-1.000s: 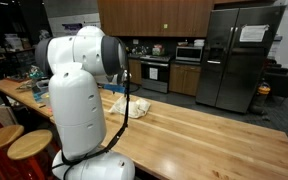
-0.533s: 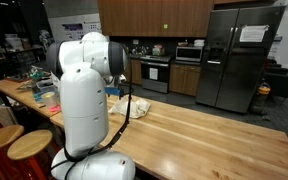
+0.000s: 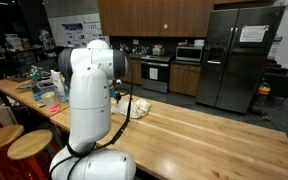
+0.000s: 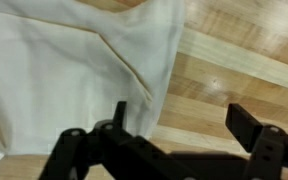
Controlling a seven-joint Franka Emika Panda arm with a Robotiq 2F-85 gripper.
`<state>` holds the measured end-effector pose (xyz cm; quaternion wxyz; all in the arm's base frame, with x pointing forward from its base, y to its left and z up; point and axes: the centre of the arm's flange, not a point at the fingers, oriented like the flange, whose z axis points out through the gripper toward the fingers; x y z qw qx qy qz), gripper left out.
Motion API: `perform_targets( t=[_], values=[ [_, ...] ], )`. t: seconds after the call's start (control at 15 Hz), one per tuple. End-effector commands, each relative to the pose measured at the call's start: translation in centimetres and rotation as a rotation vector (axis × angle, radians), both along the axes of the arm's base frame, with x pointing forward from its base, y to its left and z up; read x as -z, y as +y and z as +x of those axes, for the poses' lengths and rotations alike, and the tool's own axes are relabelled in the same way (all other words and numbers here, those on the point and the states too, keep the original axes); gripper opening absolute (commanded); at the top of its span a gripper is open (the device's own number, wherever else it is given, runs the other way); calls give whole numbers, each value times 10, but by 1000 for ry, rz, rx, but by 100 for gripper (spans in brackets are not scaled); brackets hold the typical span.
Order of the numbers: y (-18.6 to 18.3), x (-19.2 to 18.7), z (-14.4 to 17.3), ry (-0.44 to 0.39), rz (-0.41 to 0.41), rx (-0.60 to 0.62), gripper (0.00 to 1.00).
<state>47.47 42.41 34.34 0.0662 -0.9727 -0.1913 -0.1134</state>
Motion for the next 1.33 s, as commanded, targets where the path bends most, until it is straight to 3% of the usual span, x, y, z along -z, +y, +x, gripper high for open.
perform_targets(
  t=[0.0, 0.27, 0.33, 0.4, 0.47, 0.53, 0.67, 1.13, 1.27],
  values=[
    [22, 6, 10, -13, -114, 18, 100],
    [26, 11, 7, -81, -270, 40, 100],
    [25, 13, 9, -77, -287, 51, 95],
    [25, 14, 9, -68, -299, 58, 86],
    [25, 17, 12, -57, -306, 67, 71],
    [24, 18, 13, -46, -315, 73, 70],
    [23, 22, 16, -31, -332, 84, 57],
    [26, 18, 21, 14, -320, 95, 2],
    [31, 9, 20, 39, -252, 86, 0]
  ],
)
